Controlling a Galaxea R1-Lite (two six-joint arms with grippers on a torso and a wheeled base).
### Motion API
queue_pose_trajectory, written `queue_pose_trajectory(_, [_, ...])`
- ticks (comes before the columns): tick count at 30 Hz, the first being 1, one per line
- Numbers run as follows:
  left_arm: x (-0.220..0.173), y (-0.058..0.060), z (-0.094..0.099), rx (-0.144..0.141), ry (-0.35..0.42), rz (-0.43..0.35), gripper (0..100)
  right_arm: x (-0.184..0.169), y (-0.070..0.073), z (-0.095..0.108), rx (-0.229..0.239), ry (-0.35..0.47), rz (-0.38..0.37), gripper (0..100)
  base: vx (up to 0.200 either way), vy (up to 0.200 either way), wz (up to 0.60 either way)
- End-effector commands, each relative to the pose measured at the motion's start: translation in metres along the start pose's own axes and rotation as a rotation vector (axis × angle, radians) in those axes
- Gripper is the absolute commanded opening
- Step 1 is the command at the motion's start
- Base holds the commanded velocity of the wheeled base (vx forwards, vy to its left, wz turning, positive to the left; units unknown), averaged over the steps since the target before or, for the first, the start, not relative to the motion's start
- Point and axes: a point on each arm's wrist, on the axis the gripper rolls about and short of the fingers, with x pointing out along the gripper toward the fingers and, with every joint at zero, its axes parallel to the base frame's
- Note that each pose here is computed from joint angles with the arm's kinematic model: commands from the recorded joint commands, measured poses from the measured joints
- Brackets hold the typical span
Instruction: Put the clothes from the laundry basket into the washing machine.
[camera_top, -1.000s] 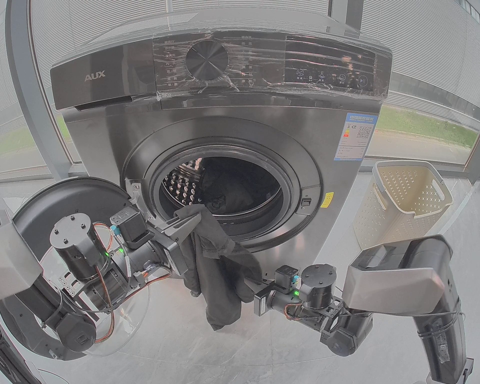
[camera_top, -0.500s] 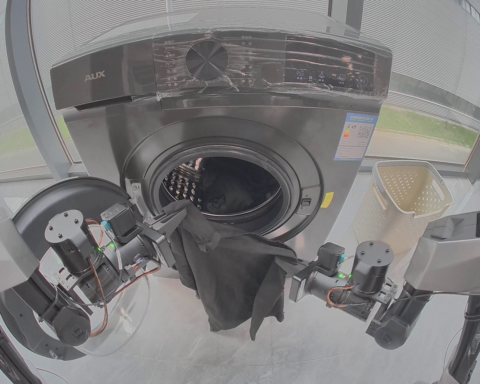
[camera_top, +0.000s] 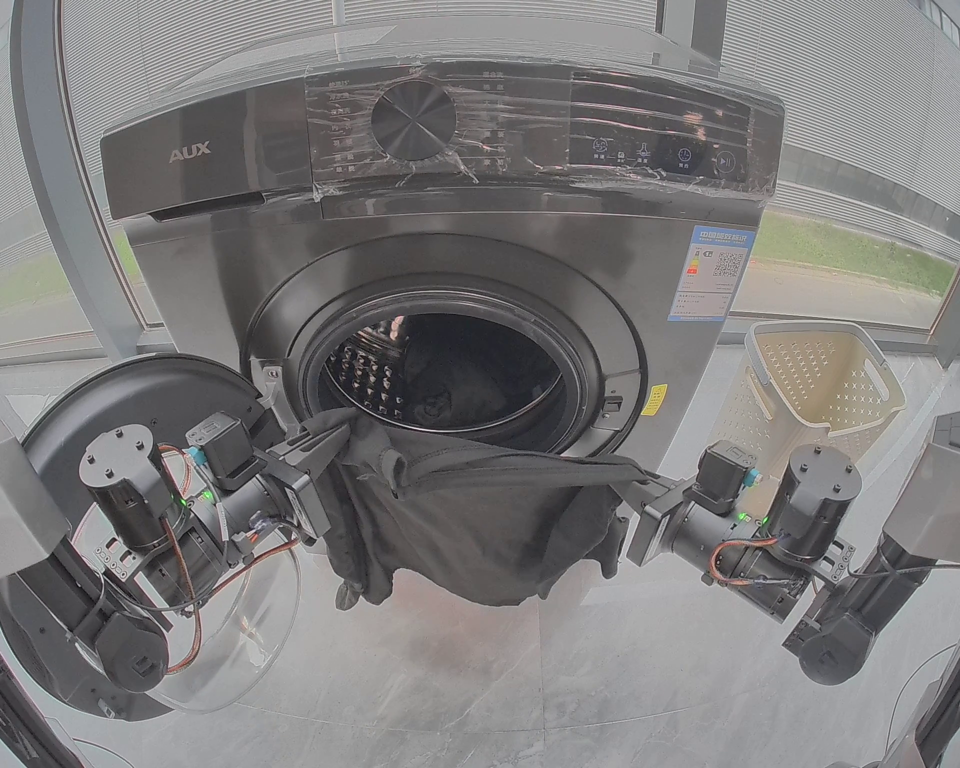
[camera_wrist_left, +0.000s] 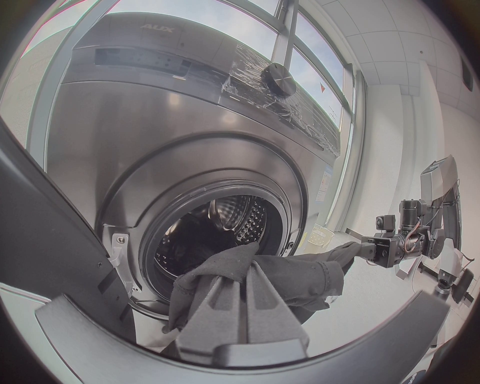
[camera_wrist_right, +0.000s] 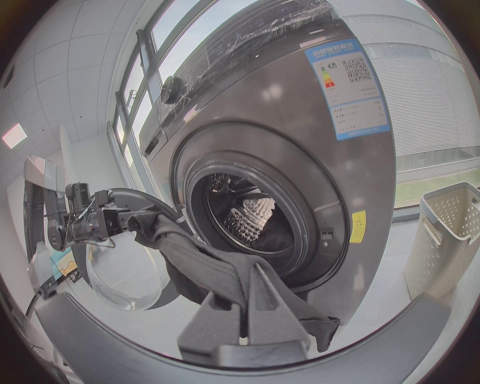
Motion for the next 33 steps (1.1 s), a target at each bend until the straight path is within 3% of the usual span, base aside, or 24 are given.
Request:
queue_pose_trajectory(1, [-0.005,0.000,0.006,-0.001,-0.021,0.003,0,0.005,0.002,0.011,0.002,-0.054,-0.008,0,0.000,0.000,0.00])
queue_pose_trajectory(10, [-0.013,0.000,0.003,0.000,0.001,0.007,0,0.013,0.002,0.024,0.012,-0.124,-0.036,0,0.000,0.000,0.00])
queue_pose_trajectory(33, [-0.015,-0.001,0.008,0.006,-0.015,0.005,0,0.007,0.001,0.031,0.011,-0.139,-0.043,0,0.000,0.000,0.00])
